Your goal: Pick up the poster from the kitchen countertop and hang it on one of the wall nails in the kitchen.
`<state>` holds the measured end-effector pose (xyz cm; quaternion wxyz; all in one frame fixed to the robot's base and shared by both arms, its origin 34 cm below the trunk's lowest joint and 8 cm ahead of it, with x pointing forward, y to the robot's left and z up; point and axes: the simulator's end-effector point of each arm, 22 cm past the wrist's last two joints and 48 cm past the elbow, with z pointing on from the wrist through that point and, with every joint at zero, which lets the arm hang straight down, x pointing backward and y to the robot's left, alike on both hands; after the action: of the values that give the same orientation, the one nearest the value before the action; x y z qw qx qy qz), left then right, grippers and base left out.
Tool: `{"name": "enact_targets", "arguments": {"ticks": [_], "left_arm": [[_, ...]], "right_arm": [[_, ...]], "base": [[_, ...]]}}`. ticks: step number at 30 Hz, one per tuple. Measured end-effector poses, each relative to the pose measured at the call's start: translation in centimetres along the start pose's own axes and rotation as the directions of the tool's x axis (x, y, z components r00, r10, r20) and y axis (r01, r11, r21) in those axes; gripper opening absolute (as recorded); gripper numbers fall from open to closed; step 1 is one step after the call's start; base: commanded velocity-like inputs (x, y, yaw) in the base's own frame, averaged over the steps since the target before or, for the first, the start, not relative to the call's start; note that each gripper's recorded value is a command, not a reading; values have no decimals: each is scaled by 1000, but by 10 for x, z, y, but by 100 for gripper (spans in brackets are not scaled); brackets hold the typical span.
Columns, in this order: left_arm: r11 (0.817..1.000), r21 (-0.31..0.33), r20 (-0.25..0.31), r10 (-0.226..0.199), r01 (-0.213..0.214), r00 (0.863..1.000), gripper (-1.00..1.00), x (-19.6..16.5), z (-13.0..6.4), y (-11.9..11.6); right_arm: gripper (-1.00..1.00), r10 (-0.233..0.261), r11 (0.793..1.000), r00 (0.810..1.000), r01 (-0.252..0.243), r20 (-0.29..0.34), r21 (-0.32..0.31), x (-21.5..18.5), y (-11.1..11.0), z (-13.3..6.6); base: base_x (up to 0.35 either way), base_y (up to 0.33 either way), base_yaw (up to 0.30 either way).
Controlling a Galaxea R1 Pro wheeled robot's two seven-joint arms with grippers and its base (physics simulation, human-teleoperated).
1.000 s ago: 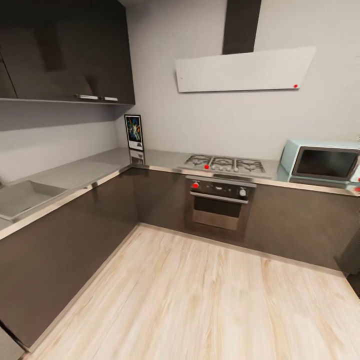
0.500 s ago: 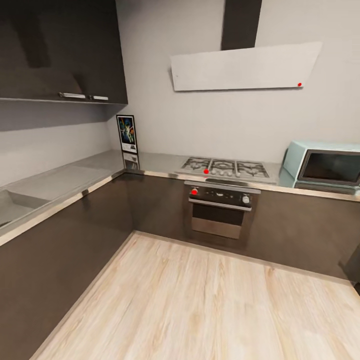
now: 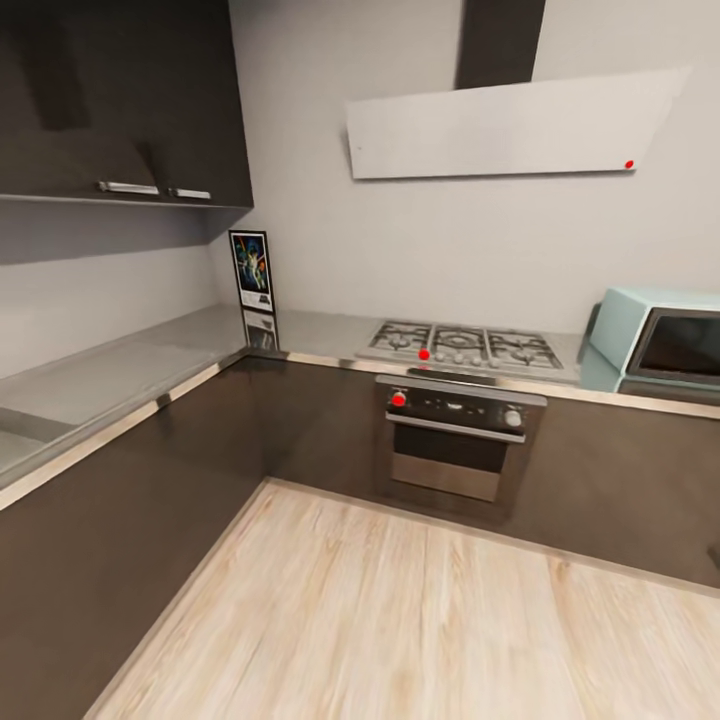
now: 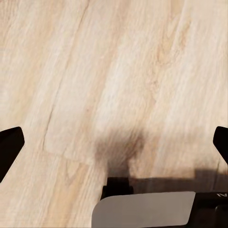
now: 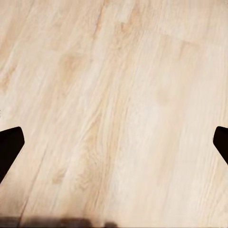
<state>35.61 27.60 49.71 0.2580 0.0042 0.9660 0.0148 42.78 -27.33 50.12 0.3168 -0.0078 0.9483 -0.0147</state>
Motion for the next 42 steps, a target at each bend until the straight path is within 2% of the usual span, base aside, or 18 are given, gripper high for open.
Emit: {"name": "enact_targets", "arguments": {"ticks": [35, 42], "left_arm": [[1000, 0, 0, 0, 0, 1000, 100, 0, 0, 0], [1000, 0, 0, 0, 0, 1000, 100, 0, 0, 0]], "right_arm": [[100, 0, 1000, 1000, 0, -1, -1, 0, 1, 0], [100, 1, 1000, 1000, -1, -16, -1, 8, 1, -1]], "base": [[335, 26, 0], [210, 0, -204]]}}
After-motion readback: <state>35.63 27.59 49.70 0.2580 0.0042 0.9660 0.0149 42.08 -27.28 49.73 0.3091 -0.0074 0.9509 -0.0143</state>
